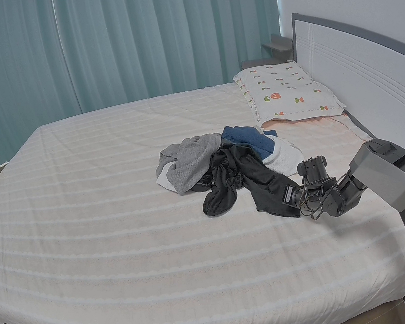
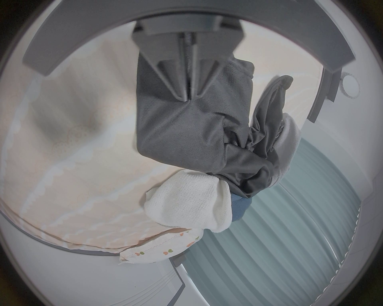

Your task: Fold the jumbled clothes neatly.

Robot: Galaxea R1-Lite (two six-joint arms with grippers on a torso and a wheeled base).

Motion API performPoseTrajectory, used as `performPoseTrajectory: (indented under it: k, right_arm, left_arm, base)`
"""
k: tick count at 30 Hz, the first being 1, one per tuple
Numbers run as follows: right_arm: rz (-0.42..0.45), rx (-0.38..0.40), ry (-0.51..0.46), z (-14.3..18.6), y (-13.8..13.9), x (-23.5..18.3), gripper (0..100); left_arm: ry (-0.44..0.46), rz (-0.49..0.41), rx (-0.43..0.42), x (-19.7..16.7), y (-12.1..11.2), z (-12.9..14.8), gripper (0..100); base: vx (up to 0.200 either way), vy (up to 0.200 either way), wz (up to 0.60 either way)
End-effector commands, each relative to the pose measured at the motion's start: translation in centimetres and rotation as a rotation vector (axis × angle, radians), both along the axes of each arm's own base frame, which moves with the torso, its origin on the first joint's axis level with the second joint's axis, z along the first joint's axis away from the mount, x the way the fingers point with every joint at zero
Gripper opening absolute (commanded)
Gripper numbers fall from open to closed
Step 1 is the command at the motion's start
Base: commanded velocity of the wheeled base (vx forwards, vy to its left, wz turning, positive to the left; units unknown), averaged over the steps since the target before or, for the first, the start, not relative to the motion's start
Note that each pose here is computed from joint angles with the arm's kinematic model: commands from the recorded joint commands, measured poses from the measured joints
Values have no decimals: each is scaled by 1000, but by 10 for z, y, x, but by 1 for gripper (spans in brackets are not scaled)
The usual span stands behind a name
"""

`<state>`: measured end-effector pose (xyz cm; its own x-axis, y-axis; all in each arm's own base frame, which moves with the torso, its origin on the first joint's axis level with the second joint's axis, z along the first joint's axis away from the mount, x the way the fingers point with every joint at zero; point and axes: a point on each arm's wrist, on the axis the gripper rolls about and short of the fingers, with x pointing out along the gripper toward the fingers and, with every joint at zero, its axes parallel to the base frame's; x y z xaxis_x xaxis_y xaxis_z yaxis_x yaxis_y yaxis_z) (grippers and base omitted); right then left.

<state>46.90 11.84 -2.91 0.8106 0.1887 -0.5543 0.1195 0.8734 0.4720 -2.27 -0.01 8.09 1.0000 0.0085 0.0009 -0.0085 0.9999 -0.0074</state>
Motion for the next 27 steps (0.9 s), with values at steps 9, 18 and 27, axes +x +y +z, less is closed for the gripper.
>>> performPoseTrajectory:
  k: [9, 18, 27]
  right_arm:
    - [-7, -4, -6, 11, -3, -4, 0]
    - [8, -33, 8, 10, -9, -10, 100]
    - [7, -26, 16, -6, -9, -3, 100]
  left_arm:
    - [7, 1, 0, 0, 0, -5, 100]
    - [7, 1, 0, 0, 0, -5, 100]
    - [7, 1, 0, 0, 0, -5, 100]
  base:
    - [0, 0, 0]
    - [0, 0, 0]
    - [0, 0, 0]
